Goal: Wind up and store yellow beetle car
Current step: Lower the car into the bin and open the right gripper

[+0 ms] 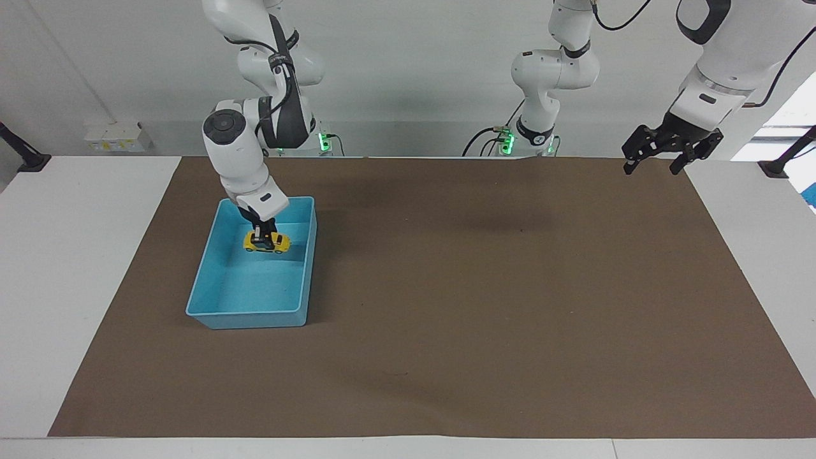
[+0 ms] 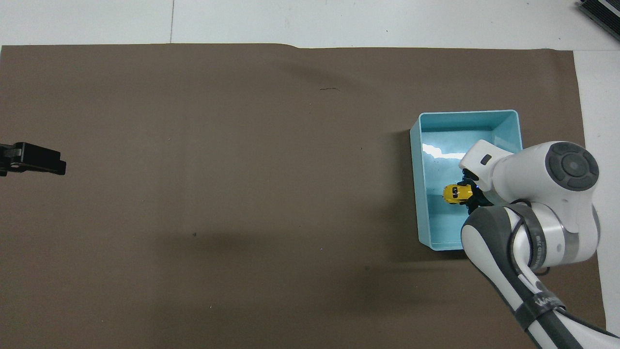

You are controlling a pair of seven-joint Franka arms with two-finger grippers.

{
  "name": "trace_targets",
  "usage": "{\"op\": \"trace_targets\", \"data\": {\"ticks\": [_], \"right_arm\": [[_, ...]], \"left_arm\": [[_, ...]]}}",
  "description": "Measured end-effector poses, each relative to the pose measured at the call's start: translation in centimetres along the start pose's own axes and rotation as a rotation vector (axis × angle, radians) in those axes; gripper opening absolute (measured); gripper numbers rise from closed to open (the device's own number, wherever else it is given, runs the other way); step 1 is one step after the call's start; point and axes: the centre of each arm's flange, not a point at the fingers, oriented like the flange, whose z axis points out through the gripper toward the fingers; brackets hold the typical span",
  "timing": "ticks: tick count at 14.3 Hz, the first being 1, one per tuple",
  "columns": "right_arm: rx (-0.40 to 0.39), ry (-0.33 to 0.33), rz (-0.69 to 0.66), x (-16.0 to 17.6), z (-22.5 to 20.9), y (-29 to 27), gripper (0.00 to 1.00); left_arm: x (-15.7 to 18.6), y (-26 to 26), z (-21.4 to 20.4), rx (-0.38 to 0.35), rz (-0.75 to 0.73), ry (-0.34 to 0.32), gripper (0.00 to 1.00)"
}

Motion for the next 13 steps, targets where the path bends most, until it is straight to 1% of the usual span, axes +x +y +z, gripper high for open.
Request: {"op": "trace_targets", "data": {"ticks": [2,5,13], "right_arm": [[-0.019,0.002,0.001,-0.8,0.8,-0.2,0.44],[-0.038,0.006,0.000,-0.8,1.9,-0.4,0.44],[-0.052,0.014,-0.002,-0.6,3.4,0.0,0.44]], "left_arm": [[0.0,0.0,0.0,0.000,0.000,0.000,1.00],[0.0,0.0,0.0,0.000,0.000,0.000,1.00],[0.0,0.0,0.0,0.000,0.000,0.000,1.00]]}}
